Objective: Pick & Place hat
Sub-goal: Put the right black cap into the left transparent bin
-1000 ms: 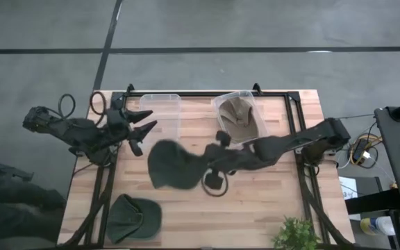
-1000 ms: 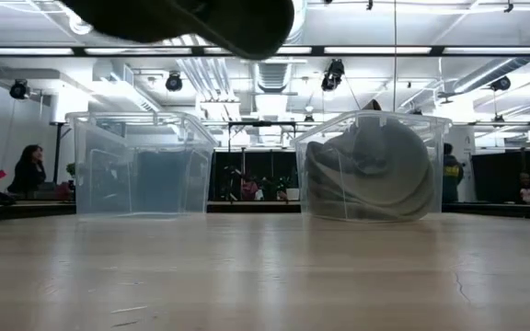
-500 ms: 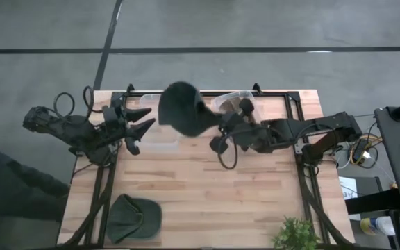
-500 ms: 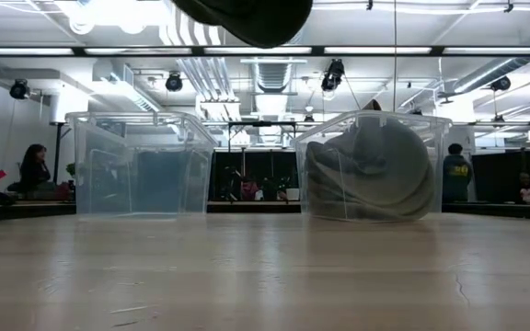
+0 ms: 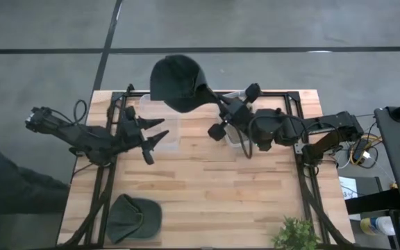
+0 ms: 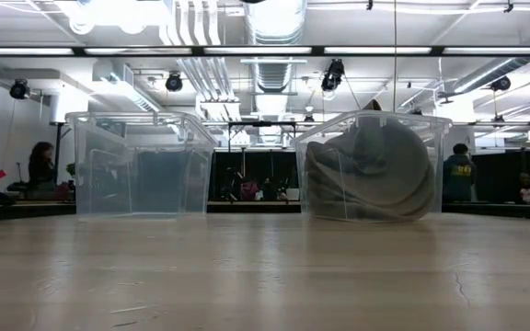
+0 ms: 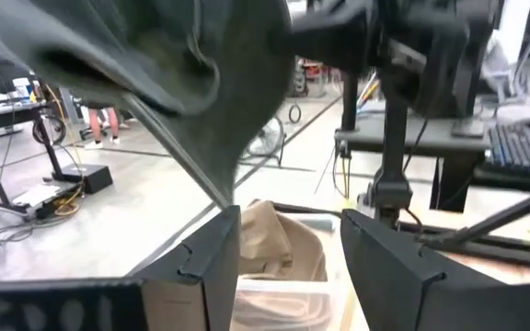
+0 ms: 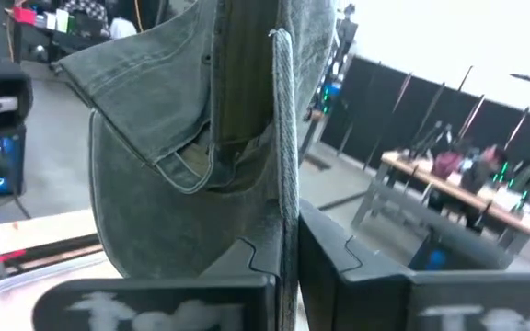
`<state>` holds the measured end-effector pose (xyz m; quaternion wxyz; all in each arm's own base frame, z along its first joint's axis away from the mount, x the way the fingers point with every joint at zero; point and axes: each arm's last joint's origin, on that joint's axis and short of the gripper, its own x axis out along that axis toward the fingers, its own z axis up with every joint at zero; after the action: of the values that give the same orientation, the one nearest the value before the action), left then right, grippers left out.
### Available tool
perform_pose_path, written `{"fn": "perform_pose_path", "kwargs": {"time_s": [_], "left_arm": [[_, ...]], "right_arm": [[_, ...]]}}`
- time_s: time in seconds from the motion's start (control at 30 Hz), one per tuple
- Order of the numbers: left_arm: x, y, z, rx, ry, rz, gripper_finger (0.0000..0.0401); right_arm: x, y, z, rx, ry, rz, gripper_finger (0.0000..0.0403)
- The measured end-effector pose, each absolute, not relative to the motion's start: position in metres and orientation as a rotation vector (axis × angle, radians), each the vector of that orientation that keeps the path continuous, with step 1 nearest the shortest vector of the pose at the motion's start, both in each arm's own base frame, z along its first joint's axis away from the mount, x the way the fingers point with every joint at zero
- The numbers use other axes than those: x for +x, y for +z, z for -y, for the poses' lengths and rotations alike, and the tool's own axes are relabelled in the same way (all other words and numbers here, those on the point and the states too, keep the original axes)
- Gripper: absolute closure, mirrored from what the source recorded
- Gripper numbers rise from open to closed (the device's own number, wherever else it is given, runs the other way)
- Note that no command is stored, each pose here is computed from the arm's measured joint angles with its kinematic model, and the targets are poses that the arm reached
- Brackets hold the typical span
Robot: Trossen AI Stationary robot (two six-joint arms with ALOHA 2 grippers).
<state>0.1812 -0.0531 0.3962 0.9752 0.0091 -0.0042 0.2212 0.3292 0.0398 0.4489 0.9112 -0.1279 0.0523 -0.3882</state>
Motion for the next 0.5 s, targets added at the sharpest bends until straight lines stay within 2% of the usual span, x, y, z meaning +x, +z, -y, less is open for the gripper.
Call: {"fn": "perform_pose_path", "kwargs": {"time_s": [0.17, 0.4, 0.5], "left_arm": [[0.191, 0.390, 0.057, 0.044, 0.472, -0.024, 0.0220], [0.190, 0.390, 0.053, 0.118, 0.663, -0.046, 0.0220], [0.188, 0.397, 0.052, 0.108, 0.684, -0.003, 0.0220]], "right_arm": [[0.329, 0.454, -0.044, -0.303, -0.792, -0.087, 0.0390], [0.328, 0.459, -0.053, -0.286, -0.718, -0.027, 0.0390], [0.329, 0.462, -0.055, -0.258, -0.667, 0.016, 0.0390]]}}
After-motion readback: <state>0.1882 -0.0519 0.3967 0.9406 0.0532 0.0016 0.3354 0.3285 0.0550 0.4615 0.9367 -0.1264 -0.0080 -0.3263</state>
